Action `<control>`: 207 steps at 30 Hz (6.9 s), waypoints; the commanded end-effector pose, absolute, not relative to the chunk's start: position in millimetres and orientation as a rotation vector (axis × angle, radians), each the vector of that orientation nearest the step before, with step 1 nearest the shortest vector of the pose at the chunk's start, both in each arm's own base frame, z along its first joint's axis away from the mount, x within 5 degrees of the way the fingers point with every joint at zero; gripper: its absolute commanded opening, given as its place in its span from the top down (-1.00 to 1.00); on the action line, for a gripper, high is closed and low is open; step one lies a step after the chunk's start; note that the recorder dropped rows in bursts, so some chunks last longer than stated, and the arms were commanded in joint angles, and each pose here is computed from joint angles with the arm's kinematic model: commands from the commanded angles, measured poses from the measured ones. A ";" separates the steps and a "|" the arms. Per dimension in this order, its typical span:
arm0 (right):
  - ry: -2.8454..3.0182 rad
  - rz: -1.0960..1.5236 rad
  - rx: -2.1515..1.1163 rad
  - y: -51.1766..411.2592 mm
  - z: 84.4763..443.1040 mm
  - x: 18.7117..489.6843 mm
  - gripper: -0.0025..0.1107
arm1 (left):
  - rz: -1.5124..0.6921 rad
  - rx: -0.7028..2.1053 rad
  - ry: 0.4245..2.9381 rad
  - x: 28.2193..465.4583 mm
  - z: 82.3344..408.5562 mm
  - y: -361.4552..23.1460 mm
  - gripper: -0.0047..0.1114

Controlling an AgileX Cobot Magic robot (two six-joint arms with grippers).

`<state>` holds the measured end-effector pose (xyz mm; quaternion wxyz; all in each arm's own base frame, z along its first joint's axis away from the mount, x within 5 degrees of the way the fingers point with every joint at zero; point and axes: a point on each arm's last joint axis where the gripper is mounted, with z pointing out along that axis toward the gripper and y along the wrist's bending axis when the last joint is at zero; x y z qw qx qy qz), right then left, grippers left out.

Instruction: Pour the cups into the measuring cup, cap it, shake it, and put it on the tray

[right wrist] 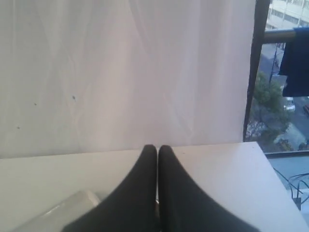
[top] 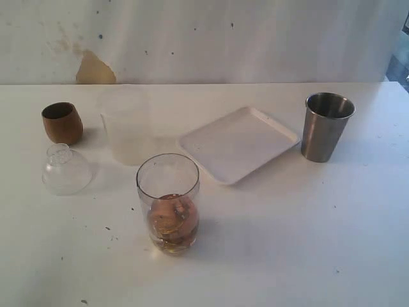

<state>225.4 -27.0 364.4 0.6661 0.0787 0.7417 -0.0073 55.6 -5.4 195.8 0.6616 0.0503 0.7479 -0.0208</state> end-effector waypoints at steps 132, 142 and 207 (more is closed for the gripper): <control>1.818 -0.038 -0.063 1.1 182.9 53.7 0.96 | -0.200 0.158 2.670 375.0 251.5 -51.1 -0.25; 1.818 -0.038 -0.063 1.1 182.9 53.7 0.96 | -0.189 0.159 2.686 386.3 229.1 -51.6 -0.25; 1.818 -0.038 -0.063 1.1 182.9 53.7 0.96 | -0.361 0.724 2.648 229.9 364.4 -171.6 0.92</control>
